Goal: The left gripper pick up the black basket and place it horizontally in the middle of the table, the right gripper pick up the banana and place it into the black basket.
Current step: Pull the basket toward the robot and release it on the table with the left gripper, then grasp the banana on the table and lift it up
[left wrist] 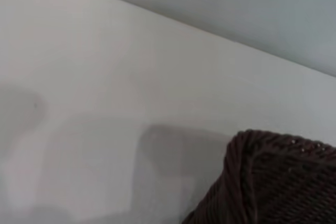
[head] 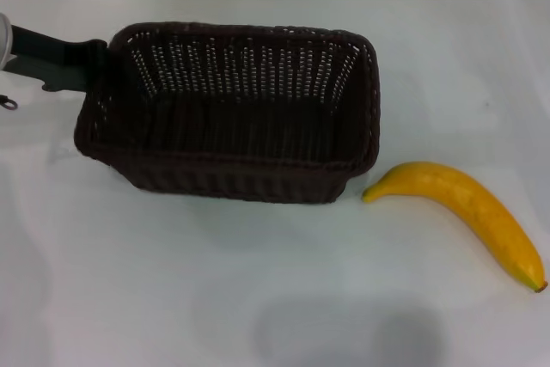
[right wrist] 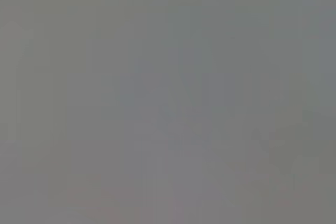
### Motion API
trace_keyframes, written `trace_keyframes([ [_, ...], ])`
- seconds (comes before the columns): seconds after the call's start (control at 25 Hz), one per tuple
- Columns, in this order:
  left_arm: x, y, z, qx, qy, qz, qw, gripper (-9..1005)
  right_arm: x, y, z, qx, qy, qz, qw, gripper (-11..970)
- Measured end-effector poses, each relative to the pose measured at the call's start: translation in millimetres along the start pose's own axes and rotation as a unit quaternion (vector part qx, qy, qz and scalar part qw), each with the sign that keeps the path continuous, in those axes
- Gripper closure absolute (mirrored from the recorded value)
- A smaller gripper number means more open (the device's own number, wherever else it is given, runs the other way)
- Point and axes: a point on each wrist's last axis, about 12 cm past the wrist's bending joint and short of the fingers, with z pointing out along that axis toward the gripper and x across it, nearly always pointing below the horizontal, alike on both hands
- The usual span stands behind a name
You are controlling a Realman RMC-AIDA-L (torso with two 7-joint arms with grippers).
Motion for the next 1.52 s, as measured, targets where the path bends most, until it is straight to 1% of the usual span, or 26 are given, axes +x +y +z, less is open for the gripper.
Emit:
trace_keyframes([
  [0.16, -1, -1.2, 0, 0.001, -0.004, 0.0, 1.0, 794, -1, 0.9, 2, -0.002, -0.002, 0.0, 1.0, 102],
  [0.36, 1, 1.1, -1, 0.003, -0.004, -0.001, 1.0, 601, -1, 1.0, 2, -0.002, -0.002, 0.0, 1.0, 102],
  [0.48, 4, 5.4, -4, 0.007, -0.009, -0.004, 1.0, 370, -1, -0.6, 1, 0.003, -0.002, 0.002, 1.0, 102],
  [0.68, 19, 26.0, -23, 0.039, -0.074, -0.012, 0.996, 138, -1, -0.8, 1, 0.004, -0.002, 0.011, 1.0, 101],
  [0.72, 23, 29.9, -28, 0.048, -0.092, -0.011, 0.995, 137, -1, -0.8, 1, 0.004, -0.002, 0.017, 1.0, 101],
  [0.8, 32, 39.7, -35, 0.062, -0.129, -0.013, 0.99, 134, -1, -2.4, -1, 0.001, -0.001, 0.045, 0.999, 102],
  [0.84, 38, 46.3, -38, 0.067, -0.155, -0.013, 0.986, 132, -1, -4.1, -1, -0.002, -0.001, 0.061, 0.998, 102],
  [0.88, 49, 57.7, -41, 0.07, -0.2, -0.015, 0.977, 131, -2, -7.8, -2, -0.006, 0.001, 0.08, 0.997, 102],
  [0.92, 49, 57.7, -41, 0.07, -0.2, -0.015, 0.977, 129, -3, -12.9, -4, -0.014, 0.004, 0.104, 0.995, 102],
  [0.96, 56, 64.0, -43, 0.069, -0.224, -0.014, 0.972, 128, -5, -17.8, -6, -0.019, 0.008, 0.122, 0.992, 101],
  [1.04, 68, 72.3, -44, 0.069, -0.269, -0.001, 0.961, 125, -9, -28.2, -9, -0.034, 0.019, 0.152, 0.988, 101],
  [1.08, 73, 75.9, -45, 0.068, -0.289, 0.004, 0.955, 123, -11, -34.7, -11, -0.043, 0.03, 0.176, 0.983, 101],
  [1.16, 84, 81.6, -46, 0.065, -0.326, 0.014, 0.943, 123, -16, -43.9, -15, -0.068, 0.054, 0.208, 0.974, 101],
  [1.2, 84, 81.6, -46, 0.065, -0.326, 0.014, 0.943, 123, -20, -48.1, -16, -0.083, 0.065, 0.216, 0.971, 101],
  [1.24, 89, 84.2, -46, 0.062, -0.345, 0.02, 0.936, 123, -23, -52.3, -18, -0.1, 0.08, 0.221, 0.967, 102],
  [1.28, 102, 89.6, -45, 0.054, -0.389, 0.025, 0.919, 124, -28, -56.3, -18, -0.119, 0.095, 0.223, 0.963, 102],
  [1.32, 105, 91.1, -44, 0.052, -0.404, 0.024, 0.913, 125, -33, -58.1, -18, -0.14, 0.113, 0.217, 0.959, 102],
  [1.36, 113, 94.1, -42, 0.045, -0.437, 0.024, 0.898, 125, -37, -60.1, -17, -0.159, 0.131, 0.21, 0.956, 102],
  [1.44, 127, 98.5, -37, 0.028, -0.491, 0.03, 0.87, 126, -45, -59.8, -17, -0.211, 0.177, 0.182, 0.944, 102],
  [1.52, 142, 98.0, -26, 0.003, -0.539, 0.051, 0.841, 127, -52, -55.8, -18, -0.256, 0.211, 0.158, 0.93, 102],
])
